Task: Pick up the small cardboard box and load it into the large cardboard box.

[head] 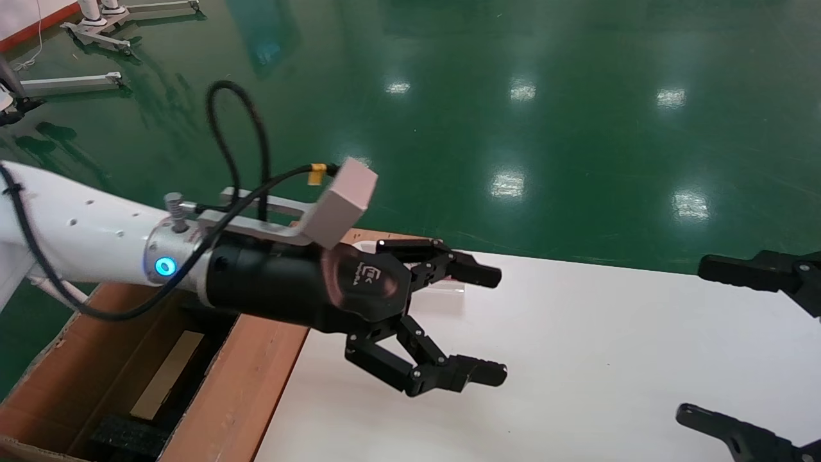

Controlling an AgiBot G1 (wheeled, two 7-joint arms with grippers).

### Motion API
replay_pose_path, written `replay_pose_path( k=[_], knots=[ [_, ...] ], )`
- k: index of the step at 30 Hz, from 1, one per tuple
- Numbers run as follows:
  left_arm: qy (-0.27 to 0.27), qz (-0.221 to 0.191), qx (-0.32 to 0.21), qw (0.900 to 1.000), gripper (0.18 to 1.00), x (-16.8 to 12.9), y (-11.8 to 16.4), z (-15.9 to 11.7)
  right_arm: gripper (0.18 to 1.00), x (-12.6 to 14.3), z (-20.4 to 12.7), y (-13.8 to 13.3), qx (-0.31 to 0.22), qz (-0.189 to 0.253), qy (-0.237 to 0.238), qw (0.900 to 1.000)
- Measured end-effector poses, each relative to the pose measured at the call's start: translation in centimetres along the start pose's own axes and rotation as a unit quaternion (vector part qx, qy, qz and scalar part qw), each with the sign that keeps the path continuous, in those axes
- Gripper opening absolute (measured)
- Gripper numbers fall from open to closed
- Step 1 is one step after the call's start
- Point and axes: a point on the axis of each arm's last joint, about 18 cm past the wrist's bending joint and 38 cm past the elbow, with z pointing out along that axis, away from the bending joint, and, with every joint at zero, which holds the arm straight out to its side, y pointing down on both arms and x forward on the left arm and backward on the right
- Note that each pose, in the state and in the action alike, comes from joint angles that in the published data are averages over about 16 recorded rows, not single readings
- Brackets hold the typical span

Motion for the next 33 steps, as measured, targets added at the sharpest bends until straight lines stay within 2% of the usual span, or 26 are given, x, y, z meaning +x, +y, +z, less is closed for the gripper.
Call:
replay_pose_path(
  k=[10, 16, 23, 33],
  knots=[
    [-0.014, 0.091, 0.061, 0.9939, 1.0, 2.7, -1.2, -1.6, 1.0, 0.0, 0.0, 0.0, 0.0, 0.0, 0.0, 1.0],
    [-0.027, 0.128, 0.079, 0.9884, 1.0, 3.8, -1.6, -2.6, 1.0, 0.0, 0.0, 0.0, 0.0, 0.0, 0.0, 1.0],
    [-0.032, 0.141, 0.084, 0.986, 1.0, 4.2, -1.7, -2.9, 1.0, 0.0, 0.0, 0.0, 0.0, 0.0, 0.0, 1.0],
    [-0.029, 0.133, 0.08, 0.9874, 1.0, 4.0, -1.6, -2.7, 1.0, 0.0, 0.0, 0.0, 0.0, 0.0, 0.0, 1.0]
  ],
)
